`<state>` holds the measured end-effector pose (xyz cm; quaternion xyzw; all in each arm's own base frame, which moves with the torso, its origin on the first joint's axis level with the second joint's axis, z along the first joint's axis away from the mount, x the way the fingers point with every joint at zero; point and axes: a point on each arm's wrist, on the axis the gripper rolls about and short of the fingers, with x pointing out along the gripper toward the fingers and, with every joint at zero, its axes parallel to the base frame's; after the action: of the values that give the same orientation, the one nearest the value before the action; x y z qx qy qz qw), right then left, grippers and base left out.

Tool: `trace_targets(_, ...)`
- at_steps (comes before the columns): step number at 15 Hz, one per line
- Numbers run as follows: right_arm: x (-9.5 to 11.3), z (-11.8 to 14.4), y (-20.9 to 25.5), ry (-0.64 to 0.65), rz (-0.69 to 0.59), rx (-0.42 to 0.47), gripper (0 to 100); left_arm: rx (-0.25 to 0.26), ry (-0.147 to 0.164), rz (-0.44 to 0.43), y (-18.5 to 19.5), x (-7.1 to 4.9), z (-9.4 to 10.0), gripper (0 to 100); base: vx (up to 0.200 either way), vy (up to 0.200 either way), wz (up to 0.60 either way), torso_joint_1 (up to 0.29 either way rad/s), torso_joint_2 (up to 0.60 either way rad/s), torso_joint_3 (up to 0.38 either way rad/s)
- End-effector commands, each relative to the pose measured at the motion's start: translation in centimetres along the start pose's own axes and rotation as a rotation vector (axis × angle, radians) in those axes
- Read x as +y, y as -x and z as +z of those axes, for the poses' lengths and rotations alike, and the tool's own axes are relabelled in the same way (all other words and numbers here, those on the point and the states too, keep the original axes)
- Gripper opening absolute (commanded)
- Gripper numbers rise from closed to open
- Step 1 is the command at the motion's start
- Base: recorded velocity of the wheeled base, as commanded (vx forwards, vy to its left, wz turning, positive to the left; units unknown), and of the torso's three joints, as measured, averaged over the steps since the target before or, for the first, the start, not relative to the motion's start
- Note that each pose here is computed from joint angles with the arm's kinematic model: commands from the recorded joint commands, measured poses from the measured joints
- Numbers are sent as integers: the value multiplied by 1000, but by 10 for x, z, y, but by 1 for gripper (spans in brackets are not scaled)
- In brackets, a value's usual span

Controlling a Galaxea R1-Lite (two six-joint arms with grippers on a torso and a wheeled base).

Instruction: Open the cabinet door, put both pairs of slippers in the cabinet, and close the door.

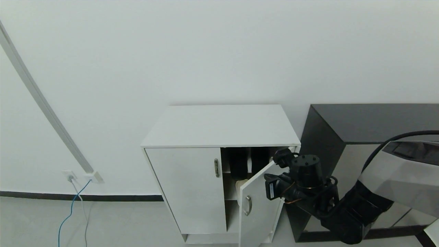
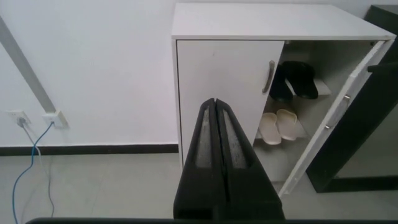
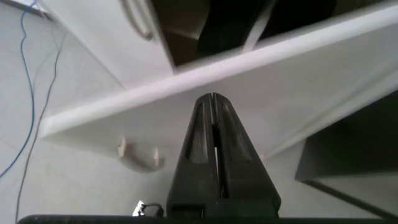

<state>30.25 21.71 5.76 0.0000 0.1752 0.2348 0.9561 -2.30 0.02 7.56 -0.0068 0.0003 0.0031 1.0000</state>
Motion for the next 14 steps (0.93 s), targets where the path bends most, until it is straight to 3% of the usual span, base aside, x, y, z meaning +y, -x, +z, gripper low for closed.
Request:
trace_targets(1,1,-4,-17,-1,-1,-2,0,-1,-1,1,0,0,0,0,0,0,0,0,0,0)
trace_targets(14,-27,7,-77,-28,-67,-100,0,1,-3,0,0,0,0,0,0,0,0,0,0,0)
